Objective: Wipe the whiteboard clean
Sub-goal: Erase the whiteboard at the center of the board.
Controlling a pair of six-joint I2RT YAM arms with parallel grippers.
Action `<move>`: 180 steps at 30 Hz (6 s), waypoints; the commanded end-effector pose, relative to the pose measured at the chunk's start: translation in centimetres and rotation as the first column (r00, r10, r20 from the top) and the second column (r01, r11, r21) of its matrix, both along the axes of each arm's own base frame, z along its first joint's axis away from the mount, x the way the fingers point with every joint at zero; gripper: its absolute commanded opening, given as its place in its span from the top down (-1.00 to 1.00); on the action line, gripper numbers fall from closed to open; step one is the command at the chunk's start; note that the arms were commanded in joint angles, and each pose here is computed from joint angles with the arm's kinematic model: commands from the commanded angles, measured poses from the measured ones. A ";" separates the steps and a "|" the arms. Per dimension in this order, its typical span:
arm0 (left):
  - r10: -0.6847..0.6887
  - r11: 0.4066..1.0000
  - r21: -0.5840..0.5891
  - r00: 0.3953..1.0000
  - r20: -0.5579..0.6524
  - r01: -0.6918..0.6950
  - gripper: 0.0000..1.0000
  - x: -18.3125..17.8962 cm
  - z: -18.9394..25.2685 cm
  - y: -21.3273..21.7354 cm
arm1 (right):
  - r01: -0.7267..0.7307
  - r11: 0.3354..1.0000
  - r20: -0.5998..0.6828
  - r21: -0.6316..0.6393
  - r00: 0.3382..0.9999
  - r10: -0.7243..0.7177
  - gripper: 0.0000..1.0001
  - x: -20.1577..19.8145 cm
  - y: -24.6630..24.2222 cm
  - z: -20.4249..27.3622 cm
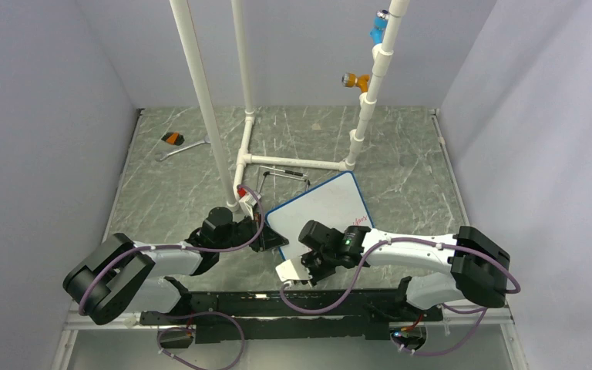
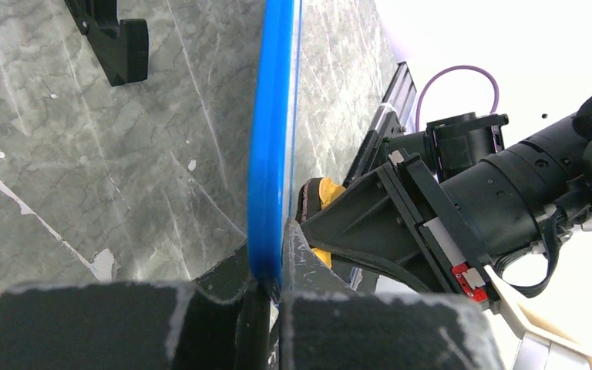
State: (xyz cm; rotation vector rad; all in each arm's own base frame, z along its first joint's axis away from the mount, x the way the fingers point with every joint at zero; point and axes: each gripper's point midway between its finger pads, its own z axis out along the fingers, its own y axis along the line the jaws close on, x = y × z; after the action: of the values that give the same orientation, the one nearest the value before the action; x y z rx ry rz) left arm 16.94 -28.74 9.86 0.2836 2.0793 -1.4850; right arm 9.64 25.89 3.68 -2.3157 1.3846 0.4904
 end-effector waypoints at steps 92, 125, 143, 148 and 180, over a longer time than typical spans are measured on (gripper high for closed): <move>-0.042 0.995 -0.085 0.993 0.108 0.052 1.00 -0.6 2.9 -0.3 | 0.017 1.000 -0.186 0.010 0.982 -0.015 1.00 0.3 -0.2 1.7; -0.060 0.991 -0.108 0.992 0.115 0.072 1.00 -0.7 3.0 -0.5 | 0.440 0.868 0.038 0.229 0.887 -0.460 1.00 11.3 0.3 6.0; -0.060 0.992 -0.105 0.991 0.123 0.073 1.00 -1.0 3.0 -0.3 | 0.440 0.872 0.027 0.212 0.890 -0.456 1.00 11.1 0.3 5.7; -0.063 0.992 -0.104 0.990 0.123 0.075 1.00 -1.0 3.0 -0.3 | 0.376 0.916 0.030 0.138 0.923 -0.384 1.00 10.0 -0.7 4.2; -0.060 0.993 -0.092 0.990 0.131 0.073 1.00 -1.1 3.1 -0.1 | 0.177 0.982 -0.098 -0.060 0.978 -0.183 1.00 5.1 -2.6 1.1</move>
State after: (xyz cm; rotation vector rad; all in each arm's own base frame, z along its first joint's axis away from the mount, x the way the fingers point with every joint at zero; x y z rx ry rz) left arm 17.23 -27.94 10.15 0.2931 2.0150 -1.4561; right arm 15.38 23.39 4.92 -2.1312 1.6954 0.5191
